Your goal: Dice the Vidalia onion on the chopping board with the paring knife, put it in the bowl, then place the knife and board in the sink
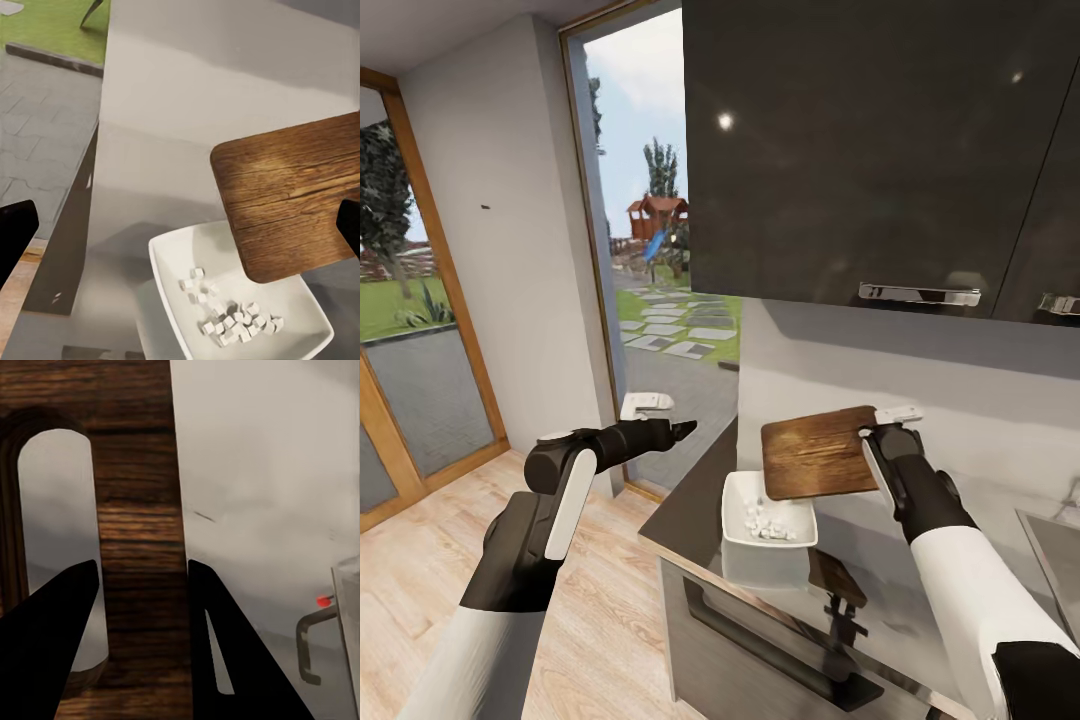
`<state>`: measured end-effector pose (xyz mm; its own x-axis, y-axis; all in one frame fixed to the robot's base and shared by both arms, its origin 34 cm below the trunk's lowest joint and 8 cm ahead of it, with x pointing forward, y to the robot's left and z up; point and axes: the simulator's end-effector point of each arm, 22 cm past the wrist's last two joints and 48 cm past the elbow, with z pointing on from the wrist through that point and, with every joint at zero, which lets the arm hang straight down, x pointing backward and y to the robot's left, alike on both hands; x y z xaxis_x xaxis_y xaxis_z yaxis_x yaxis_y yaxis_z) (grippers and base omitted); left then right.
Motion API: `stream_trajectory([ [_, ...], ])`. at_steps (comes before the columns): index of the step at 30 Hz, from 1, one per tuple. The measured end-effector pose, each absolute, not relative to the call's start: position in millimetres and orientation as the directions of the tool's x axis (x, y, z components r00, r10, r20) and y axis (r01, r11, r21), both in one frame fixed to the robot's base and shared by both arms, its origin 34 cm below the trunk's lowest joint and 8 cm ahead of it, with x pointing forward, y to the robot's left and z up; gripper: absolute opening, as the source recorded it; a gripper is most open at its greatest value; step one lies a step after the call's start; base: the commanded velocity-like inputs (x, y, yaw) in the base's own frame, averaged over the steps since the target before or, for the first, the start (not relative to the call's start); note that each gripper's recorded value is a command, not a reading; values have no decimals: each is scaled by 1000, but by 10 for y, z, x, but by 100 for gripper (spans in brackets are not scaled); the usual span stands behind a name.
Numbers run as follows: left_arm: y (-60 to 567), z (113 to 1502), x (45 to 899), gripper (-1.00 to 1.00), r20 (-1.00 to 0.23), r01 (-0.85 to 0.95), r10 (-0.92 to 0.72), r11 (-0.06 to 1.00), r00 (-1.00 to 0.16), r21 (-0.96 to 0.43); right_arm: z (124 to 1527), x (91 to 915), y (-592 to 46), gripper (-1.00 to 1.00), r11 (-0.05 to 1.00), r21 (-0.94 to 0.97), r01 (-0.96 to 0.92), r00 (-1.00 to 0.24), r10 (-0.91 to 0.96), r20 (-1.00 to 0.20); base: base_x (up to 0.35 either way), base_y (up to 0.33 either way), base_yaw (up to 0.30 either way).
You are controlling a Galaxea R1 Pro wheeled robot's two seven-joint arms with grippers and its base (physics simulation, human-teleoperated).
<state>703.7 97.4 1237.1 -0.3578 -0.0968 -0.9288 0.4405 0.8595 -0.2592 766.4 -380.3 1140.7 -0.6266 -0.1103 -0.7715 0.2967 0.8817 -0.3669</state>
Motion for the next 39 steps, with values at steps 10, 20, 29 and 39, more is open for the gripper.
stream_trajectory([
  [10,974,12372,7037,100,-929,440,-97,860,-357,-259,11282,7595,-4039,-100,909,-232,347,-622,37,-782,0,0,0],
  [20,971,12370,7036,100,-929,441,-95,860,-358,-258,11333,7515,-4544,-100,907,-211,364,-615,64,-786,0,0,0],
  [29,968,12366,7037,100,-929,441,-95,859,-358,-259,11297,7316,-4997,-100,881,-175,440,-617,155,-772,0,0,0],
  [39,968,12364,7037,100,-928,441,-95,859,-359,-259,11136,7110,-5126,-100,868,-150,473,-661,237,-712,0,0,-53],
])
